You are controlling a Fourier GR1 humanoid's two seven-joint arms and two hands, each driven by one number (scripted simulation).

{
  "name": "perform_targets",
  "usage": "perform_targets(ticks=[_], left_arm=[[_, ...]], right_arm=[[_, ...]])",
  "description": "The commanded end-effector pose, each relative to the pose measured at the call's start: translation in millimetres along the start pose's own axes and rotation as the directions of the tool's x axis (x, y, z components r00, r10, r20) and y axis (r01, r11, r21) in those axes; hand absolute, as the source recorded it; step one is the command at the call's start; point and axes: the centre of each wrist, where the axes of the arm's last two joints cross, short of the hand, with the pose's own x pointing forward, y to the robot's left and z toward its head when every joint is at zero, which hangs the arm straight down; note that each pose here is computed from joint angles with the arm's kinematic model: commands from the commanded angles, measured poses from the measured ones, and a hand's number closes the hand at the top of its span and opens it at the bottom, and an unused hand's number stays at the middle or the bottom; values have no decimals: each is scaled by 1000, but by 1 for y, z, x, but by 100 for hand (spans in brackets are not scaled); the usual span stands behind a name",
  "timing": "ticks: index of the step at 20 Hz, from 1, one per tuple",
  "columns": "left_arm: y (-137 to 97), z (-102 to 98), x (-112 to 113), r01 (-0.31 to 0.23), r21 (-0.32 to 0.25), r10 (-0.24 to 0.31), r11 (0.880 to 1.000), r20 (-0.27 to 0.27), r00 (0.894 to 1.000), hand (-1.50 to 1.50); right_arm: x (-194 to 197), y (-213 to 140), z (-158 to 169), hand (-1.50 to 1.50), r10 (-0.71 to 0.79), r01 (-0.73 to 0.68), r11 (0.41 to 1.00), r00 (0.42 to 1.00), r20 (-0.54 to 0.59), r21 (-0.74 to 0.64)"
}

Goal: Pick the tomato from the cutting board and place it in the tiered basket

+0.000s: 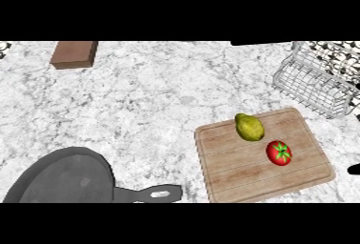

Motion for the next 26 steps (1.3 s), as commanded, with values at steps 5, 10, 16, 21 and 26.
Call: perform_targets(ticks=[5,10,16,21,26], left_arm=[[-19,-48,83,6,-31,8,1000,434,901,0],[-21,-52,90,15,-30,0,999,452,892,0],[-23,-55,90,21,-46,2,999,441,897,0],[-33,-56,93,26,-48,-1,999,459,888,0],[-34,-59,92,34,-55,-6,998,446,895,0]], right_arm=[[21,26,9,-150,144,-143,990,987,-67,16],[25,37,12,-150,253,-245,967,955,-155,69],[37,61,18,-150,262,-244,963,946,-189,114],[50,84,19,-150,263,-241,961,946,-190,134],[44,87,21,-150,354,-306,930,896,-267,205]])
